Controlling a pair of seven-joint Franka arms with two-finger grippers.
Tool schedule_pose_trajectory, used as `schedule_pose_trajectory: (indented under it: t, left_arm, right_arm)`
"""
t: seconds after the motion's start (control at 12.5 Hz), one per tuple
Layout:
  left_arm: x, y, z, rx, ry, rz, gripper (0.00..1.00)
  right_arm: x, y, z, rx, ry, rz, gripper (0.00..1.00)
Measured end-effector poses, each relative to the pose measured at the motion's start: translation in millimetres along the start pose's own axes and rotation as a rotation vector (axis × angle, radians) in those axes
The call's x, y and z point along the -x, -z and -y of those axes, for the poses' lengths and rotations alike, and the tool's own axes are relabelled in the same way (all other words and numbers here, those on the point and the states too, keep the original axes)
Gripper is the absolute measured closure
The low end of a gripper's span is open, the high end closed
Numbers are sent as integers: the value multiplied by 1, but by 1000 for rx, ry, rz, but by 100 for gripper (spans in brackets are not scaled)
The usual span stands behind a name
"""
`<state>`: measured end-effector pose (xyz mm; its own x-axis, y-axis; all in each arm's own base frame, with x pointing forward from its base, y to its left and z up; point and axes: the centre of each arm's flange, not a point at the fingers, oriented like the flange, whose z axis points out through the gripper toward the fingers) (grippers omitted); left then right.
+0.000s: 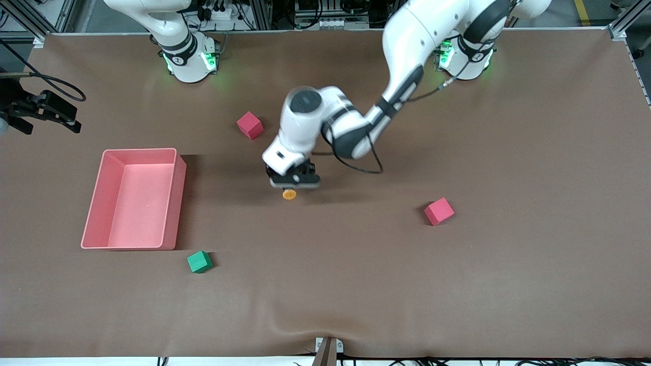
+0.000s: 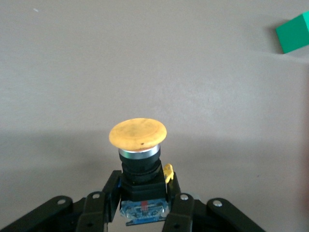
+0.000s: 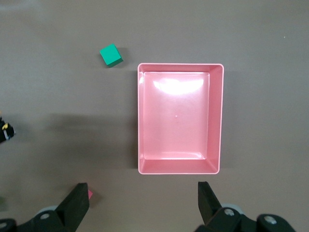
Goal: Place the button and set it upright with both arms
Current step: 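Lift the button with the left gripper and turn it cap up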
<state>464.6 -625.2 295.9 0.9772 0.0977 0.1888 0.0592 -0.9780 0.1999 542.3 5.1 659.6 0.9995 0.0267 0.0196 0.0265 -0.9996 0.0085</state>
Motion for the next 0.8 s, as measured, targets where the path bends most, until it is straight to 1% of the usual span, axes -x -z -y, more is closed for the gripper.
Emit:
schedule_pose_trajectory:
  t: [0.16,0.32,0.48,0.8]
  left_arm:
    - [43,9,-17,-129,-22,-108,57]
    - [81,4,-26,-216,-28,-250,57]
    - [110,-10,-24,-250,-18,-382,57]
    - [154,-41,-13,-298,22,-608,57]
  right_arm:
    - [0,0,0,0,0,1,0]
    - [-1,-1,0,0,0,4,0]
    - [-1,-2,0,0,0,5,0]
    - [-1,-1,-1,0,-2,4,0]
